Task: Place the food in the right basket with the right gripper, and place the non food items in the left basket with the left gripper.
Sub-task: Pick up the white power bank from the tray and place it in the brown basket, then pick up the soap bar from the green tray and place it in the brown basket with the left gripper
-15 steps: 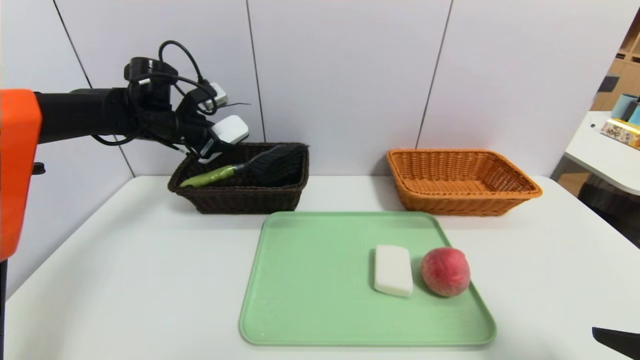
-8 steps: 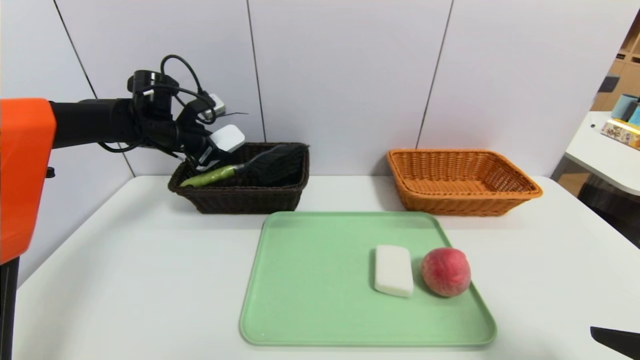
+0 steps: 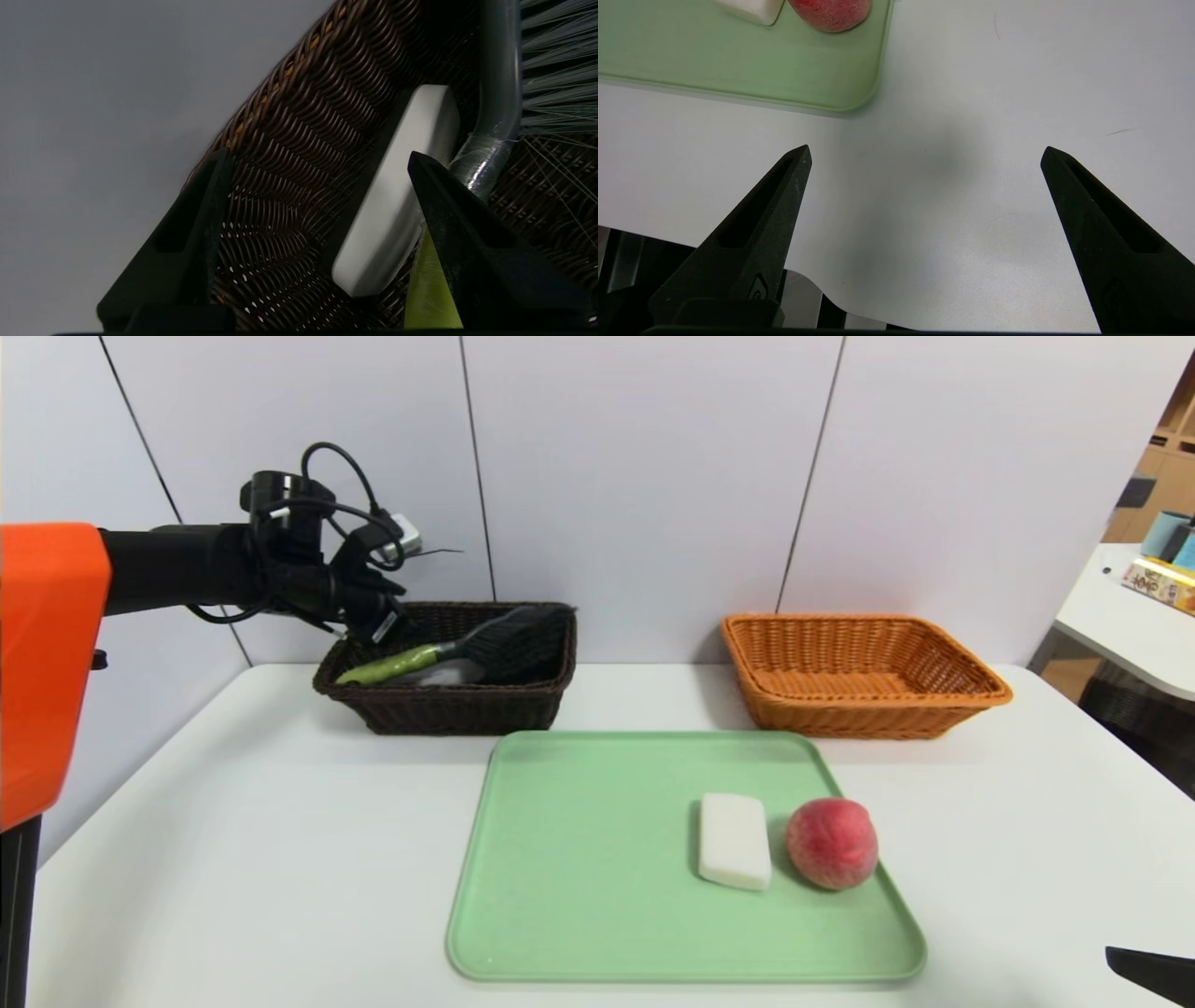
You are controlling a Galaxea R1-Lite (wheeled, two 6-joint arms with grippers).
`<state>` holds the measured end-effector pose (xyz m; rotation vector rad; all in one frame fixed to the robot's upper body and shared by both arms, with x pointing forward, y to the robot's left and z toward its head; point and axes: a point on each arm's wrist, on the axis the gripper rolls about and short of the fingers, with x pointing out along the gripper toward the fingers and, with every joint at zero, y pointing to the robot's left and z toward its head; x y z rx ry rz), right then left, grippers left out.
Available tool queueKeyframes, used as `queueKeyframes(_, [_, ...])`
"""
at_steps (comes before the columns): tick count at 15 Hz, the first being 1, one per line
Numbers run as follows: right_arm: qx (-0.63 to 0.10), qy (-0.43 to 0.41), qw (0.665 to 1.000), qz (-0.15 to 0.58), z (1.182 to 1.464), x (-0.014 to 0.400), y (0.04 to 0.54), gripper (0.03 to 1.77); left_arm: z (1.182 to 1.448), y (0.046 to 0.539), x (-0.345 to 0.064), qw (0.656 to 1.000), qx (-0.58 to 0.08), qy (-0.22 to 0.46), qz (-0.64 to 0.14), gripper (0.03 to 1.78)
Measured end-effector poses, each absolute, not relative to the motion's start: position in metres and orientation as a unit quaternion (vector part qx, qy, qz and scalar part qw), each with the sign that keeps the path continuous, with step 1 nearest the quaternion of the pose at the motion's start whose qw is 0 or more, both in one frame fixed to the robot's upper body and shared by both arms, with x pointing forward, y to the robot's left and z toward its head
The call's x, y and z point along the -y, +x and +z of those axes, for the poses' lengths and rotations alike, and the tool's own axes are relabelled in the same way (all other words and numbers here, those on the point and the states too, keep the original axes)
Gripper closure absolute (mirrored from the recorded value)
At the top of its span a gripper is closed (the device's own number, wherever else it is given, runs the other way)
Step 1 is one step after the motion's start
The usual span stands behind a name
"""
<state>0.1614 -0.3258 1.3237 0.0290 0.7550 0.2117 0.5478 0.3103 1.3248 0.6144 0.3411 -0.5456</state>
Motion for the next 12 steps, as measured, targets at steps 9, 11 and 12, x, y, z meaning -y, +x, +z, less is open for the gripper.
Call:
queueKeyframes(9, [-0.363, 0.016, 0.925, 0.108, 1.324, 0.326, 0.162, 0.1, 1.391, 0.507, -0.293, 0.926, -0.11, 0.258, -0.253, 0.21])
queueKeyframes(11, [-0.364, 0.016, 0.925, 0.107, 1.324, 0.326, 0.161, 0.1, 1.405, 0.492, -0.269, 0.935, -0.112, 0.209, -0.265, 0.19])
queueKeyframes(12, [-0.364, 0.016, 0.925, 0.108, 1.324, 0.326, 0.161, 0.1, 1.41, 0.483, -0.255, 0.937, -0.121, 0.182, -0.273, 0.18])
